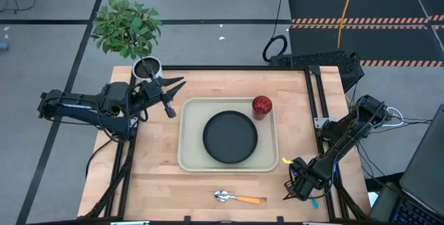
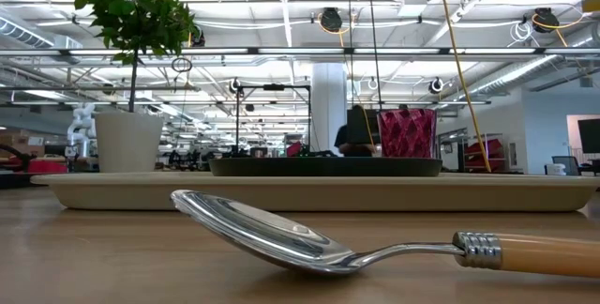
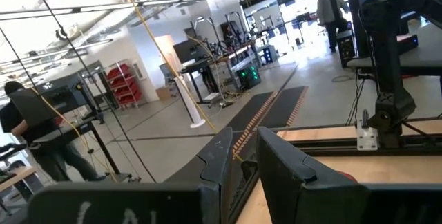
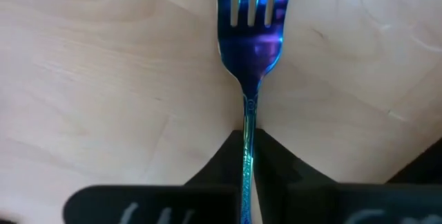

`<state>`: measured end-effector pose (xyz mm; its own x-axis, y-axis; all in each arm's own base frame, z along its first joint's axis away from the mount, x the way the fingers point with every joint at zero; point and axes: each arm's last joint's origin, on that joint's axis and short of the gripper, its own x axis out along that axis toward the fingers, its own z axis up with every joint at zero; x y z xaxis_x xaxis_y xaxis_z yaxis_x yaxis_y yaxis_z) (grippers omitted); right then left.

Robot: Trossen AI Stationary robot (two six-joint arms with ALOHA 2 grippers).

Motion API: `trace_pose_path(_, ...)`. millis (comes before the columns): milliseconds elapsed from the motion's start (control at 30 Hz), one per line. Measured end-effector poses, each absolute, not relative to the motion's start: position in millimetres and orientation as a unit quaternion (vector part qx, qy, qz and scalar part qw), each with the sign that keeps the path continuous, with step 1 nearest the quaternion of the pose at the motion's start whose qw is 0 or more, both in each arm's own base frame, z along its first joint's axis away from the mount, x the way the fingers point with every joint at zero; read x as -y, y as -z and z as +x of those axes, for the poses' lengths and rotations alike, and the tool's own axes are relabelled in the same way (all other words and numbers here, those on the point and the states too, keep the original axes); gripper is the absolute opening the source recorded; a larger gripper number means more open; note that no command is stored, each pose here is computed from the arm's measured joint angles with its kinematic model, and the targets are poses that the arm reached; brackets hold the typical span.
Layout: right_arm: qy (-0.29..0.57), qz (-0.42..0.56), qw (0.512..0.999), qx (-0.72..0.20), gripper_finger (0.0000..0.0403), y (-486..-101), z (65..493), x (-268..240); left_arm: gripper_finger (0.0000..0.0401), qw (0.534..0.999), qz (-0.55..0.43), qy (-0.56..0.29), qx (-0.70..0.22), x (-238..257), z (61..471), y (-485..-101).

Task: Pick and place plate/cup/fork/spoon on tray
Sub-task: Put the blue fork on the gray tray to the left of the black plate

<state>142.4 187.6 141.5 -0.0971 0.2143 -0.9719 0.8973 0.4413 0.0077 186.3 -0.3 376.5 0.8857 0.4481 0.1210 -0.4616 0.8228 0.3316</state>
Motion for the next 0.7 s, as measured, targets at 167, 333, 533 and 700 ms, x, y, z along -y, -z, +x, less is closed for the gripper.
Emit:
trace_pose_path(167, 0.299, 0.441, 0.540, -0.652, 0.0002, -150, 144, -189, 0.0069, 0.954, 0.178, -0.239, 0.021, 0, 186, -377)
trace_pose_path(333, 0.270, 0.474, 0.568, -0.616, 0.0001, -160, 149, -189, 0.0069, 0.954, 0.178, -0.239, 0.022, 0, 186, -377)
trace_pose_path(533, 0.234, 0.495, 0.620, -0.562, 0.0001, -169, 160, -186, 0.0069, 0.954, 0.178, -0.239, 0.022, 0, 186, -377)
trace_pose_path(700, 0.173, 0.501, 0.689, -0.495, 0.0001, -179, 181, -181, 0.0069, 0.954, 0.178, -0.239, 0.022, 0, 186, -377)
